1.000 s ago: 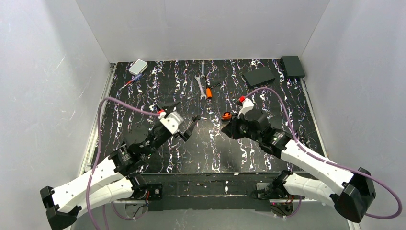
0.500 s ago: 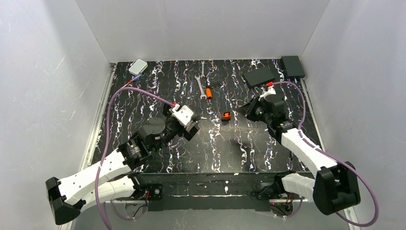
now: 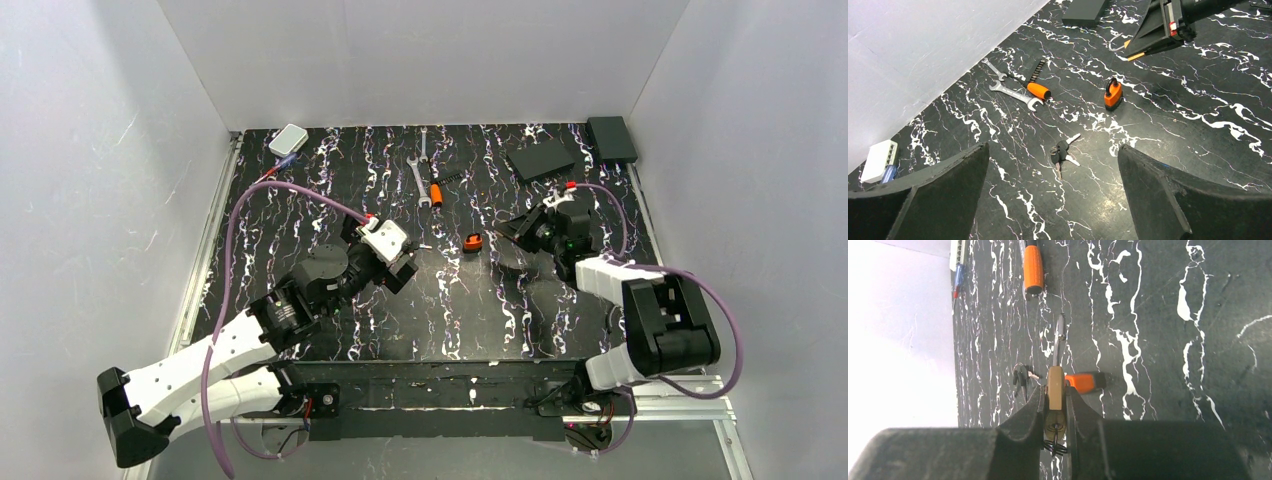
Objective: Unlock with the key
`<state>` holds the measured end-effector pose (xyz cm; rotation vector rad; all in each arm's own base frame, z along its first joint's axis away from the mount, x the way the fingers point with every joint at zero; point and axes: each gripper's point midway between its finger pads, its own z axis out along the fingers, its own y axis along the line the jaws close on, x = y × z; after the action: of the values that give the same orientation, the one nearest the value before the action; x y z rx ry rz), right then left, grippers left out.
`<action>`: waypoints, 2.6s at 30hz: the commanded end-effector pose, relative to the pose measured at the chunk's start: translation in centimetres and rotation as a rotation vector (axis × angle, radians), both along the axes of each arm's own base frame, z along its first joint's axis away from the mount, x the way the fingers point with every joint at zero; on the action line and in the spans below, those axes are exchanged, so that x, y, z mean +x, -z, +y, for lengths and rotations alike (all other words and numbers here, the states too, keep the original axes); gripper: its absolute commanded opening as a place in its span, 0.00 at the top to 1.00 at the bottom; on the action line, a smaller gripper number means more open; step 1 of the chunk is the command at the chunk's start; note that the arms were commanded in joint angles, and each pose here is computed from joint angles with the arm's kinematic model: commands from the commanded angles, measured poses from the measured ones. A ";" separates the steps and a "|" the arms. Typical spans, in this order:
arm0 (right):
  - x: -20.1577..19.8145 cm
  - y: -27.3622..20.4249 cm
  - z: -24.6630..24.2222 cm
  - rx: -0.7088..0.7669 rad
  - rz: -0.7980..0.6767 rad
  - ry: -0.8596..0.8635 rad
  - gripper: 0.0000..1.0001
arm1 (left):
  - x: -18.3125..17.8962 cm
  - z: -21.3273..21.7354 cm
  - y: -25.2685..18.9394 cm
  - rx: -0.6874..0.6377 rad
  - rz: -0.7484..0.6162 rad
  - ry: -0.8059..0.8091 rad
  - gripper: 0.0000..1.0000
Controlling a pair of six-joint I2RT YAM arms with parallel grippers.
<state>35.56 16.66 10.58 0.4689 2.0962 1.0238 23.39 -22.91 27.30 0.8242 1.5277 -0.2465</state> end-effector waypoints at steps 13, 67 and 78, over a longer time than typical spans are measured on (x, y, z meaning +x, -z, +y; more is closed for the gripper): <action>2.2 2.5 1.2 0.099 -0.047 -0.072 0.67 | 0.5 0.4 -1.0 -0.011 -0.025 -0.028 0.01; -4.0 -6.1 3.8 -0.582 -0.485 -0.412 0.02 | -0.4 0.2 -1.3 0.010 -0.068 0.044 0.01; -1.3 -2.3 5.5 -0.772 -0.443 -0.592 0.03 | -0.5 0.2 -1.3 0.014 -0.071 0.054 0.01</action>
<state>32.76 21.65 12.63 -0.6051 2.0721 0.5445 22.90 -22.96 28.06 0.8873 1.4661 -0.2399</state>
